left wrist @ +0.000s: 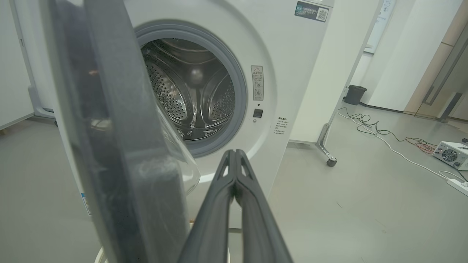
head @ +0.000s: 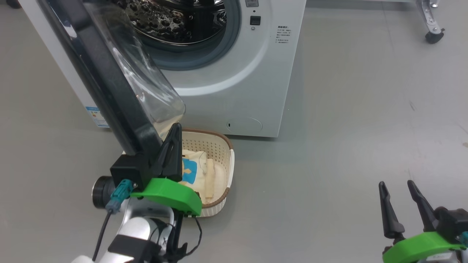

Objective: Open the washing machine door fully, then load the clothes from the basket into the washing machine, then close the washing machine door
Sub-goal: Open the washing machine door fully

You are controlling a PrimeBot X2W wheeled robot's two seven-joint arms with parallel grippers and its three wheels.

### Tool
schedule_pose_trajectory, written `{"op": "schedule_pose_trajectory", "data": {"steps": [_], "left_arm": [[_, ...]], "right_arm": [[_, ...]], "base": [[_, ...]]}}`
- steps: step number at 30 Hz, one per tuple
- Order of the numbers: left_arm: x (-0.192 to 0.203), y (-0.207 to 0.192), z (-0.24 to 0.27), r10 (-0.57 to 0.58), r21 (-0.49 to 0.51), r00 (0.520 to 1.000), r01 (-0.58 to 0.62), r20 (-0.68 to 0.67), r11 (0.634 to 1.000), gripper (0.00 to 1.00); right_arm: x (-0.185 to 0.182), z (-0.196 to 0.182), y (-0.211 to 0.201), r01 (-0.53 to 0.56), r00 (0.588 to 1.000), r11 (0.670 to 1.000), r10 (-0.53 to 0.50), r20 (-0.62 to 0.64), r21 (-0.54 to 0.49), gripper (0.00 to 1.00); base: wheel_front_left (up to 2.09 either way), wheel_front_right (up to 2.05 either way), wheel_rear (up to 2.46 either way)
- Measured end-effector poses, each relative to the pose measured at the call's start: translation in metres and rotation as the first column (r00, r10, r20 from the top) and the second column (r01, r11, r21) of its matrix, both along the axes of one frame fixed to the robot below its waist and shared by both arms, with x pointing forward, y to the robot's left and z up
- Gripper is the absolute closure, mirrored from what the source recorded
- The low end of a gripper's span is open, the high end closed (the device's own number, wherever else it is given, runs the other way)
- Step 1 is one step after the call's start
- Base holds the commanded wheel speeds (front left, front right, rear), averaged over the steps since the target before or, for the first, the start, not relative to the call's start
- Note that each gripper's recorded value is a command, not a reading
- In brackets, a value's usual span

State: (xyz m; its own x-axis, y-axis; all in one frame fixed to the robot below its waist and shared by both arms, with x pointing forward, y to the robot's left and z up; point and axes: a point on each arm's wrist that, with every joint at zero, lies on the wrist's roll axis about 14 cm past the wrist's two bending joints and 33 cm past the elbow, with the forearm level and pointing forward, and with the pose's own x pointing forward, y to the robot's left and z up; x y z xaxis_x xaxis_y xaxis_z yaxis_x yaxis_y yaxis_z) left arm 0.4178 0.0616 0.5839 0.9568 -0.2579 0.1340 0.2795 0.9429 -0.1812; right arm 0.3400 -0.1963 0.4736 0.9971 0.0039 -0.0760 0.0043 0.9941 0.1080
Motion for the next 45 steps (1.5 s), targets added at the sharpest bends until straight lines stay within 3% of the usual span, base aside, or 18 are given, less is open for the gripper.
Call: {"op": "schedule_pose_trajectory", "data": {"steps": [19,35,45], "left_arm": [[-0.006,0.026,-0.035,0.081,-0.003,0.992,-0.082,-0.093,0.997,1.0],[-0.014,0.046,-0.037,0.137,0.014,0.986,-0.136,-0.091,0.991,1.0],[-0.025,0.065,-0.039,0.192,0.033,0.978,-0.19,-0.087,0.981,1.0]], "right_arm": [[0.001,-0.002,0.001,-0.002,1.0,1.0,0.002,-0.005,0.0,0.0],[-0.001,0.004,-0.002,0.003,1.0,1.0,-0.003,0.015,0.0,0.0],[0.011,0.004,0.017,-0.057,0.998,0.998,0.057,0.016,0.001,0.0]], "base": [[0.0,0.0,0.0],[0.0,0.0,0.0],[0.0,0.0,0.0]]}}
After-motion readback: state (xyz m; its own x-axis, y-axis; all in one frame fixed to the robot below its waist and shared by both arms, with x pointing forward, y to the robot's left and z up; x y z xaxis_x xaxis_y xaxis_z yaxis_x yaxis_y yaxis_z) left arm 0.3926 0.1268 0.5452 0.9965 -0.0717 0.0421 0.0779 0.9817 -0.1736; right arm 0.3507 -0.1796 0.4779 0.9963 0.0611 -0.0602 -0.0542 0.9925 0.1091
